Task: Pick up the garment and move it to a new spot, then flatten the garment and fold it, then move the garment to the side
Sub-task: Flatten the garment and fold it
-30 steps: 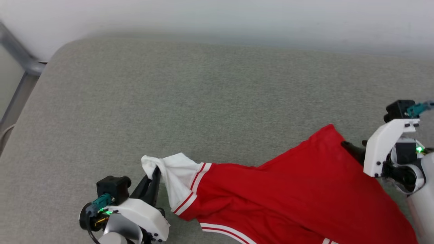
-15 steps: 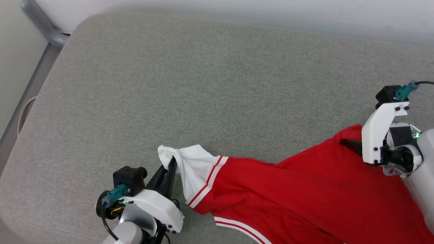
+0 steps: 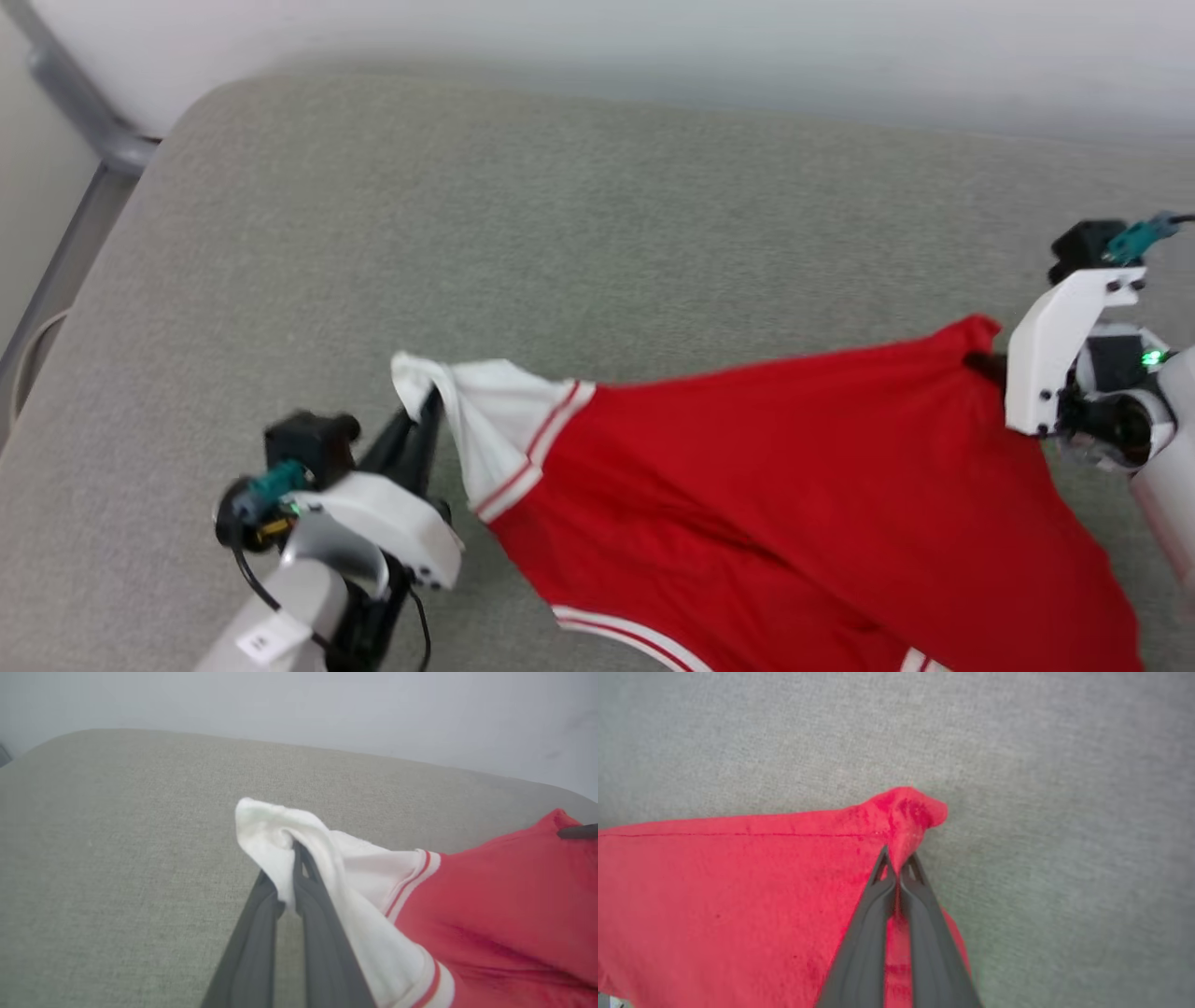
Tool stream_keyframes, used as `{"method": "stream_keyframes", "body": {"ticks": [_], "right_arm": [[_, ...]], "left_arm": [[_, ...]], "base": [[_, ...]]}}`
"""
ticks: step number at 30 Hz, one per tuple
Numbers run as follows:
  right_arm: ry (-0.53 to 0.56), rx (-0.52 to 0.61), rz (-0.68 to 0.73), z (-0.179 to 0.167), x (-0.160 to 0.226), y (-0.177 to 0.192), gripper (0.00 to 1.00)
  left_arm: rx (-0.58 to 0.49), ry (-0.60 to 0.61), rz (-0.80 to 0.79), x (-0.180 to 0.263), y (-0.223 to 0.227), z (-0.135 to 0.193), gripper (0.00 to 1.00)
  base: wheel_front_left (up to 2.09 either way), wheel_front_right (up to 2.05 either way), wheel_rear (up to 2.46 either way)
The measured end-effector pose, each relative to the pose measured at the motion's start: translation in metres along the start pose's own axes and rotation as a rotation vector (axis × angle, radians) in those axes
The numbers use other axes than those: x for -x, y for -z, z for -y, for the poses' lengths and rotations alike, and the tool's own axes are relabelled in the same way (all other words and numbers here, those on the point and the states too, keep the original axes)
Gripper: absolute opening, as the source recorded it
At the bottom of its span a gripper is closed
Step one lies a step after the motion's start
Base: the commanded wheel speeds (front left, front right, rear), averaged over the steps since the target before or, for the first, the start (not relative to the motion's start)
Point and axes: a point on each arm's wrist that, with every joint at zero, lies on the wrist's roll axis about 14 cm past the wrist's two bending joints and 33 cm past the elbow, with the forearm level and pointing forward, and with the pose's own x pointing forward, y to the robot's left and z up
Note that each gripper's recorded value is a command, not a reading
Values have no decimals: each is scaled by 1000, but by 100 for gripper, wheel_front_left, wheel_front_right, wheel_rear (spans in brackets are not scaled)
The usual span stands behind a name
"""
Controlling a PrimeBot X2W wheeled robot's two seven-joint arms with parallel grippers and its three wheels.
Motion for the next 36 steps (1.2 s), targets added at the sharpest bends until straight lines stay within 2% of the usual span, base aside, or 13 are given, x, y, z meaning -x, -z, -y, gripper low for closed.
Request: {"method": "stream_keyframes", "body": {"ticks": [6,15,20,27,28,36], "right_arm": [[83,-31,148,30,36,-24,0],[206,-41,396,62,98,-80,0],[269,-31,564,77,132,-131,0],[317,18,797,82,168,-216,0],[330,44,903,82,185,-253,0],[364,132,1070,77,201,-326,0]], "left_arm": [[-64,58,109,-37,-57,8,0],[-132,153,223,-107,-151,43,0],[-169,168,286,-142,-204,61,0],[-285,163,397,-185,-271,71,0],[-314,141,481,-197,-306,71,0],[-405,114,649,-224,-366,71,0]], "base": [[0,0,0],[0,0,0],[0,0,0],[0,0,0],[0,0,0],[0,0,0]]}}
